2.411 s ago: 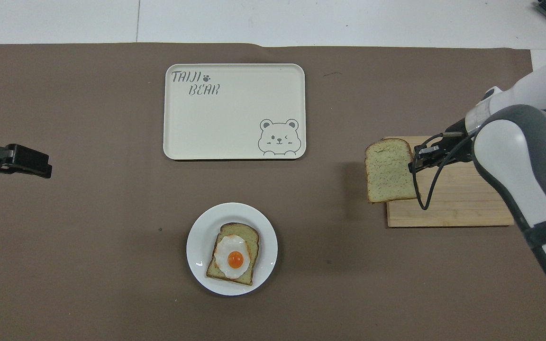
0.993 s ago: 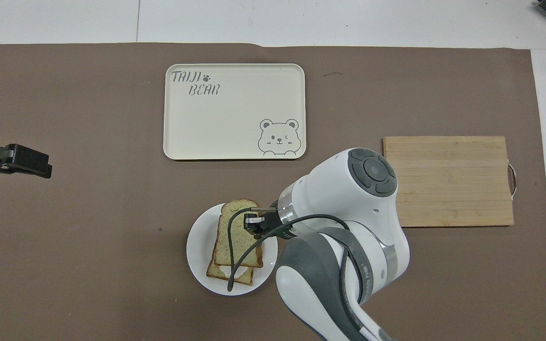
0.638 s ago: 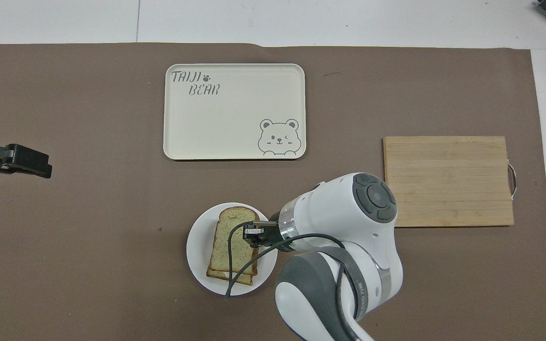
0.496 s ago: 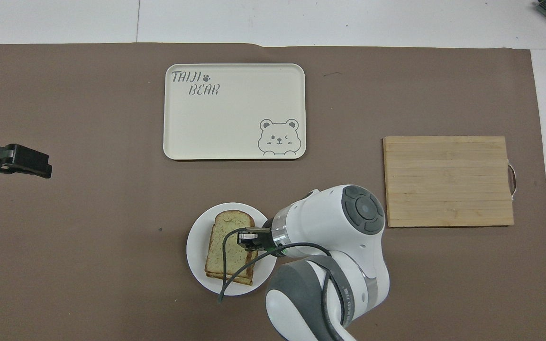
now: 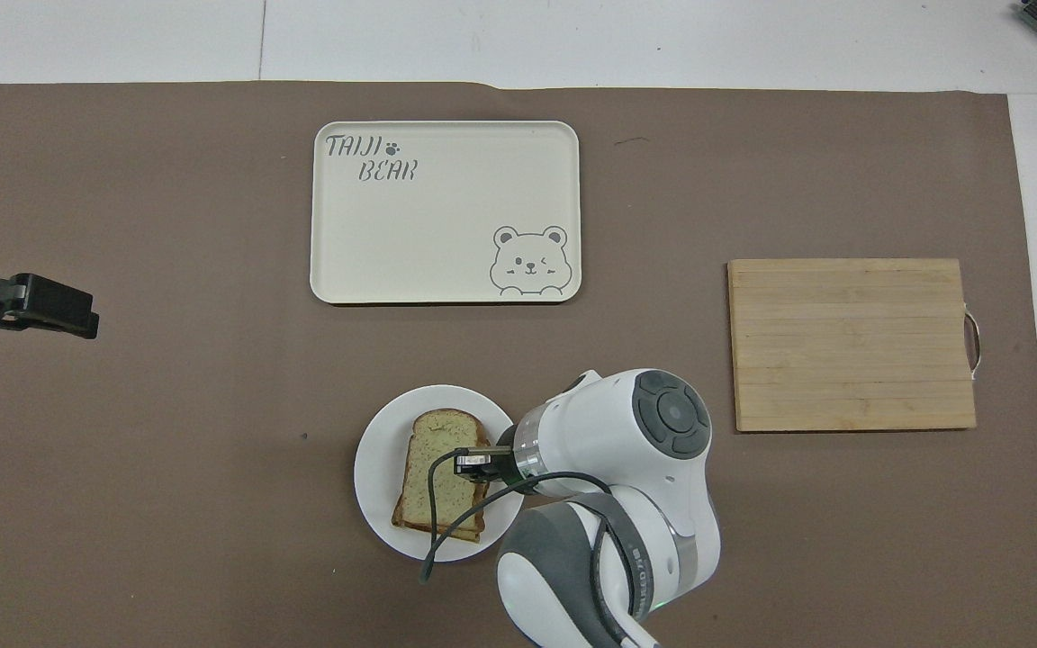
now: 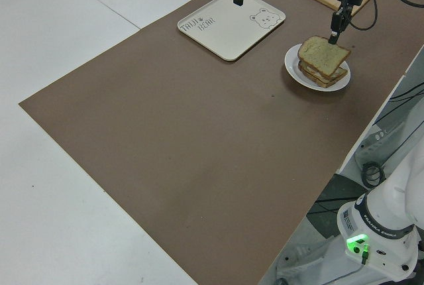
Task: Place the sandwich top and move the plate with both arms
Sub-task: 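Lower the bread onto the egg toast and open the right gripper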
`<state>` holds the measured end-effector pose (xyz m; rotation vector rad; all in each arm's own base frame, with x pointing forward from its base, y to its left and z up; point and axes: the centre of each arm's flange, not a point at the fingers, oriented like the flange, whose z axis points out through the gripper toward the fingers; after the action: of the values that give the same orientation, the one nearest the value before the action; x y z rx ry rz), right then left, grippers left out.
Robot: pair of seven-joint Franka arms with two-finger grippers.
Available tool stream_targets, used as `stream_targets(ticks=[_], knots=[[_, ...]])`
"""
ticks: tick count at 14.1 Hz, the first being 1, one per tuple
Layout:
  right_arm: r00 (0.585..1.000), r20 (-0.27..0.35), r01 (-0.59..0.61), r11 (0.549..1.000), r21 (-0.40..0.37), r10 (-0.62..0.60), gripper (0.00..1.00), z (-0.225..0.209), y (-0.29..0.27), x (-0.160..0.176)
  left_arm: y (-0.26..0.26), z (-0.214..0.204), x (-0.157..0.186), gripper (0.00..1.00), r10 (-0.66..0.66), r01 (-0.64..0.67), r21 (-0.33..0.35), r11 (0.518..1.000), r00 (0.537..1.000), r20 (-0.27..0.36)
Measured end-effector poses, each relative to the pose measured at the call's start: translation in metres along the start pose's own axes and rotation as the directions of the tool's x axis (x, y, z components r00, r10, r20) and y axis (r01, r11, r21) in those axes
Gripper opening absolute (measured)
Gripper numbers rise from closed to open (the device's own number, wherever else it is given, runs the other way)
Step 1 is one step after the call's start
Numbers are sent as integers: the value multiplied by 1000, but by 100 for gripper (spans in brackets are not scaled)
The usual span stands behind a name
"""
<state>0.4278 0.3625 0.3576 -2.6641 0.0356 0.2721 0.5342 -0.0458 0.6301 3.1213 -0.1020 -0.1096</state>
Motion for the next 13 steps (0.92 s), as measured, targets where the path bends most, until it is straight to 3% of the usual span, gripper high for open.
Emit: stream_targets(ticks=[6,9,13], knots=[[997,-19,73,997,-3,-73,5,9,2,3,0,0,0,100,0,0,0,1000,1000,0],[997,-21,71,997,-6,-71,11,15,4,5,3,0,0,100,5,-5,0,1000,1000,0],[997,-29,70,998,-3,-70,52,13,3,7,2,0,0,100,4,-4,0,1000,1000,0]])
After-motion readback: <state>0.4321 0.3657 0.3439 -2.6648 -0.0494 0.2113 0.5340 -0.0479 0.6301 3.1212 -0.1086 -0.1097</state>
